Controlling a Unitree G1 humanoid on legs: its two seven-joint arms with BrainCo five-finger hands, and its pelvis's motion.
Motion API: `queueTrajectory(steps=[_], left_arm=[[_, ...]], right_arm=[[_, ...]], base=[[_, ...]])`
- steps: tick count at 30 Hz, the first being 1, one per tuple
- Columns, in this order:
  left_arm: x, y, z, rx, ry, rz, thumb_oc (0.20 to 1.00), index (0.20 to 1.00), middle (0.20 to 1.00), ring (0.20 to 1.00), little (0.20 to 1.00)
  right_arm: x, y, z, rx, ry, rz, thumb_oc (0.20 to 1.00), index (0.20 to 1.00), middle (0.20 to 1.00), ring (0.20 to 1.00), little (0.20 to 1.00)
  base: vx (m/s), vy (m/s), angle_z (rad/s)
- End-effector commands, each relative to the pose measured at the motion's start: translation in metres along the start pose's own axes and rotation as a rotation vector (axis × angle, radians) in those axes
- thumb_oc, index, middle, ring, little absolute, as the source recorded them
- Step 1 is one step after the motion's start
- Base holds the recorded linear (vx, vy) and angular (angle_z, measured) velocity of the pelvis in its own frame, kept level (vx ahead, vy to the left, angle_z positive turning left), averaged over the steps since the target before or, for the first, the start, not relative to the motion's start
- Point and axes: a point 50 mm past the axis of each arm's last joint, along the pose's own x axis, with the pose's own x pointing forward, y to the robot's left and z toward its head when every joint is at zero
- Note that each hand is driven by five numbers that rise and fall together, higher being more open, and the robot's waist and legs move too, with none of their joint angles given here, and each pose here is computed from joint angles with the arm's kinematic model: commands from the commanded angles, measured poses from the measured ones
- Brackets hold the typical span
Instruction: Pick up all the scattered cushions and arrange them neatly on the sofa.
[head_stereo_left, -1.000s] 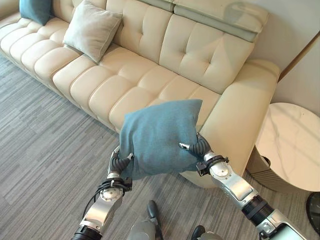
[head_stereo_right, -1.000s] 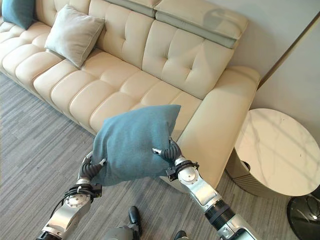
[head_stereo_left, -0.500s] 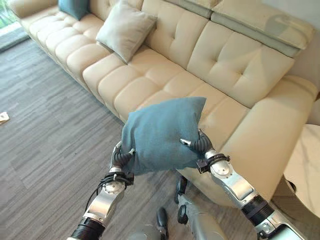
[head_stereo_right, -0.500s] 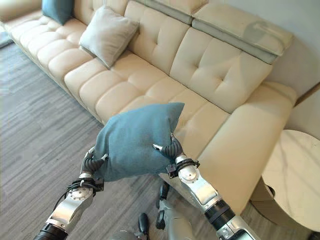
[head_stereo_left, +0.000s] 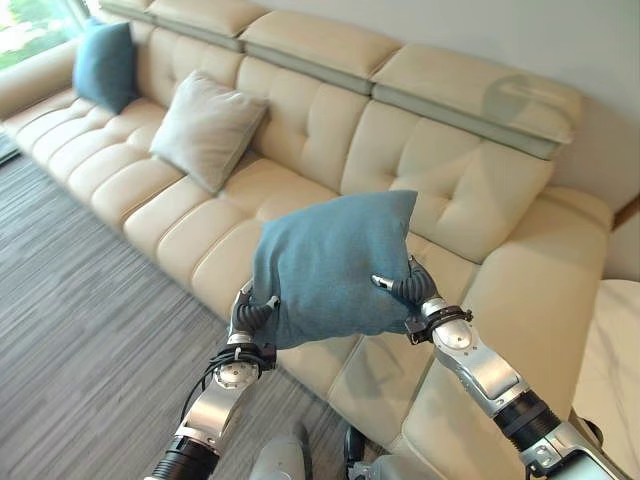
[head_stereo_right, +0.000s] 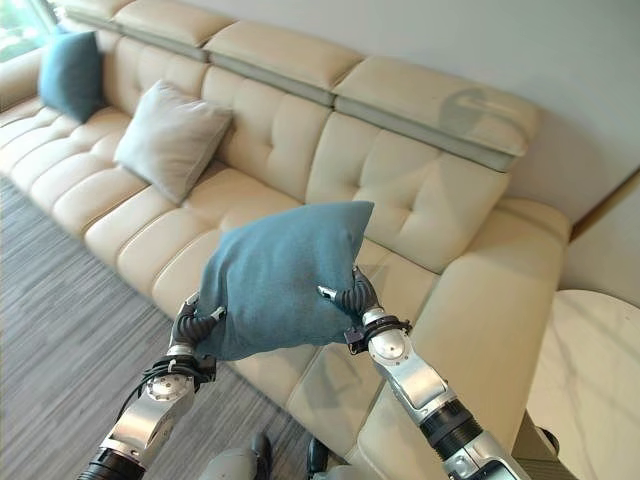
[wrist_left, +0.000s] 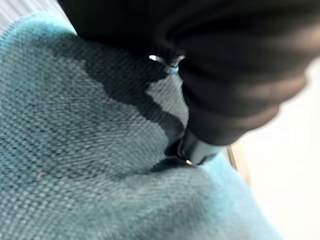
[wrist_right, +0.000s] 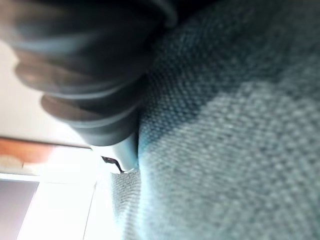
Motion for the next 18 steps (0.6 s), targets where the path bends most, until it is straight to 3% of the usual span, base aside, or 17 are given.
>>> queueTrajectory(steps=[1,12,18], left_arm=[[-0.012,-0.049,0.065,-0.135,-0.306,-0.215,0.200,0.200,0.200,0.200,0.200],[-0.010,-0.046,0.053,-0.089,-0.263,-0.245,0.200,0.200,0.200,0.200,0.200],[0.000,-0.027,0.055,-0.066,-0.274,-0.144,0.200,0.200,0.200,0.200,0.200]], right_arm=[[0.001,0.051,0.065,0.148,-0.318,0.202,0.200,0.200,0.200,0.200,0.200],[-0.010,0.044,0.047,0.163,-0.251,0.194,0.200,0.200,0.200,0.200,0.200],[-0.003,0.061,0.061,0.221,-0.297,0.234,0.200,0.200,0.200,0.200,0.200]], base=[[0.17,0.157,-0.95],[0.16,0.250,-0.60],[0.01,0.095,-1.42]])
